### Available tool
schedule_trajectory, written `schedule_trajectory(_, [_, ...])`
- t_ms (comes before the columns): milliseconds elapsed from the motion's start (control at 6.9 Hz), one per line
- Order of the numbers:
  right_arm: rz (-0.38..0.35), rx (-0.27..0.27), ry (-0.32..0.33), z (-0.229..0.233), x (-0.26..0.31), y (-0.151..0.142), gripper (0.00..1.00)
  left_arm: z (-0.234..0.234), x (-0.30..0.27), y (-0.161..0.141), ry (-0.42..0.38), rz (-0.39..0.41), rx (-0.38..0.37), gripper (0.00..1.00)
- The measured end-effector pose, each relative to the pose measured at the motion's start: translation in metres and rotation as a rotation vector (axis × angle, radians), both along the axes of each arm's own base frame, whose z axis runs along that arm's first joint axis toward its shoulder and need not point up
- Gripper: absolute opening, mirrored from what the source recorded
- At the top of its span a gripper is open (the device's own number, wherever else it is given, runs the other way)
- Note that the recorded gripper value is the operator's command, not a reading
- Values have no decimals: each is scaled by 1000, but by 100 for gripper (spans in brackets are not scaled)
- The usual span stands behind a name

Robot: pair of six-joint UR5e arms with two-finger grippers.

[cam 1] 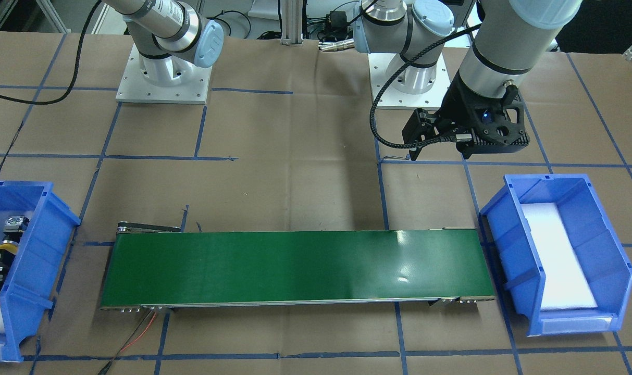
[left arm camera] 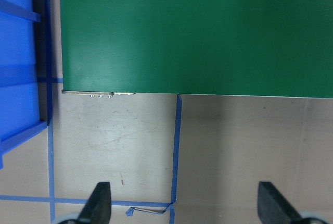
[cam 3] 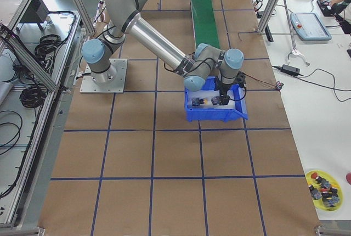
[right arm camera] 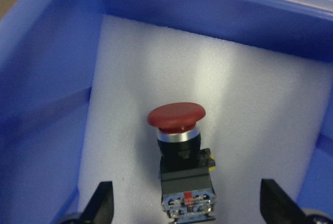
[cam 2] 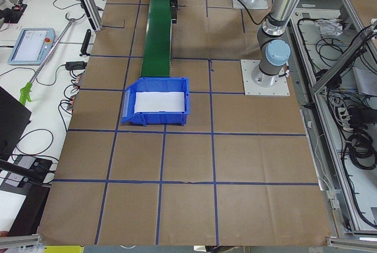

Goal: Transport two buttons from left to right

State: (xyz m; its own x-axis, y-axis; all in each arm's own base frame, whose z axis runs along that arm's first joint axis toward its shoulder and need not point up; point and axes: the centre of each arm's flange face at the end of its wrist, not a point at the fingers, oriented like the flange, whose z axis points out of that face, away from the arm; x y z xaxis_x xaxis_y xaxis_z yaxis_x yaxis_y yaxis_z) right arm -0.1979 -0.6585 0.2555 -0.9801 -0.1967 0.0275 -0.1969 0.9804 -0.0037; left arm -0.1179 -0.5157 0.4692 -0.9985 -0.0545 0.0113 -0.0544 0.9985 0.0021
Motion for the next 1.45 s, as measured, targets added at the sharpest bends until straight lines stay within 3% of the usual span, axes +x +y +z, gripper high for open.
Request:
schedule_trajectory(435, [7,-20,10,84,18,26,100,0,0,0,0,-1,0,100])
schedule_trajectory(725, [52,-59,-60,145,75,47,100,0,0,0,0,0,0,100])
schedule_trajectory(870, [23,-71,-79,168,108,58,100,0,0,0,1,0,0,100])
schedule_trajectory(1305, [-270,3,-116,205,223,101,100,0,0,0,2,0,0,100])
schedule_trajectory(1450, [-319,14,-113,215,267,123,100,0,0,0,1,0,0,100])
